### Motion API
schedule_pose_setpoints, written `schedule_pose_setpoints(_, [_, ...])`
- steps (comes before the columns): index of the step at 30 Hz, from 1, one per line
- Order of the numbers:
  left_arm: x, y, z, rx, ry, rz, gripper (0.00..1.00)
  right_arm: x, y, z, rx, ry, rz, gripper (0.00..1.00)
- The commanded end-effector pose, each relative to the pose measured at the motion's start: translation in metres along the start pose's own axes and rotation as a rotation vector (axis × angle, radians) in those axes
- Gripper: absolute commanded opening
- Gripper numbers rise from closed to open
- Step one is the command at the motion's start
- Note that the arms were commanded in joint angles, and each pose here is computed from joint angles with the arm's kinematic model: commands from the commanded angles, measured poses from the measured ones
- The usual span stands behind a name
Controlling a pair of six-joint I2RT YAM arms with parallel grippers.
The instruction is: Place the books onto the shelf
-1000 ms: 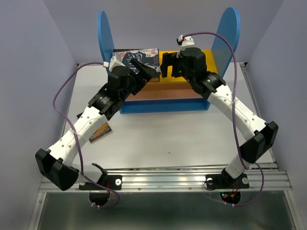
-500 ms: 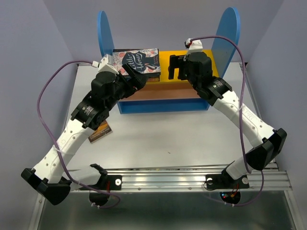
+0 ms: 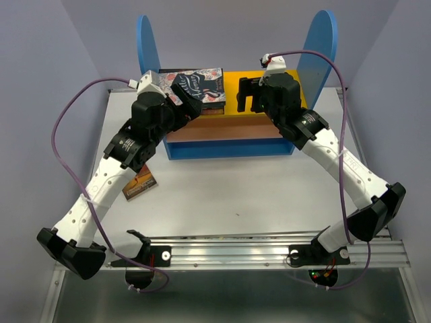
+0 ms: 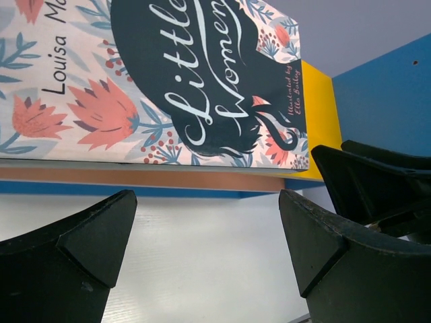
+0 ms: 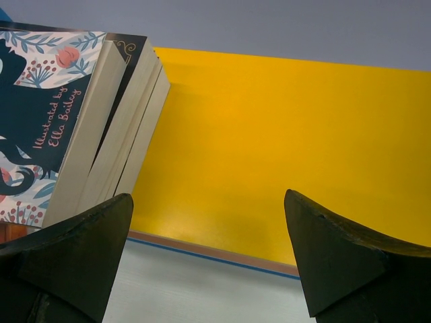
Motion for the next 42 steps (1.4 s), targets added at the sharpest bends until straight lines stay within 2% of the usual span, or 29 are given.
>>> schedule_pose_setpoints(1, [0.025, -0.011, -0.022, -0.092, 0.018, -0.063, 0.99, 0.015, -0.005, 0.005, 0.031, 0.003, -0.054, 1.0])
schedule_pose_setpoints(7, [0.029, -0.015, -0.026, -0.134, 0.025, -0.06, 0.99, 0.012, -0.002, 0.007, 0.039, -0.002, -0.045, 1.0])
schedule_pose_setpoints(23, [0.046, 0.002, -0.017, -0.12, 0.002, -0.079, 0.99, 0.001, 0.008, 0.018, 0.102, -0.005, -0.009, 1.0])
schedule_pose_setpoints(32, [0.056, 0.0, -0.02, -0.129, 0.004, -0.098, 0.99, 0.014, 0.022, 0.029, 0.139, -0.023, -0.058, 1.0])
schedule_pose_setpoints(42, [0.056, -0.003, -0.019, -0.146, -0.004, -0.099, 0.99, 0.026, 0.027, 0.026, 0.095, -0.029, -0.088, 1.0])
Point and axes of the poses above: each gripper's point midway between its finger pads, its own y axis out along the fingers, its own z axis along the line the jaws close on, x = y × z, the point moved 5 cm from there along -y, back along the fingers, and after that the axes turned 1 degree about y, right-handed, at the moved point
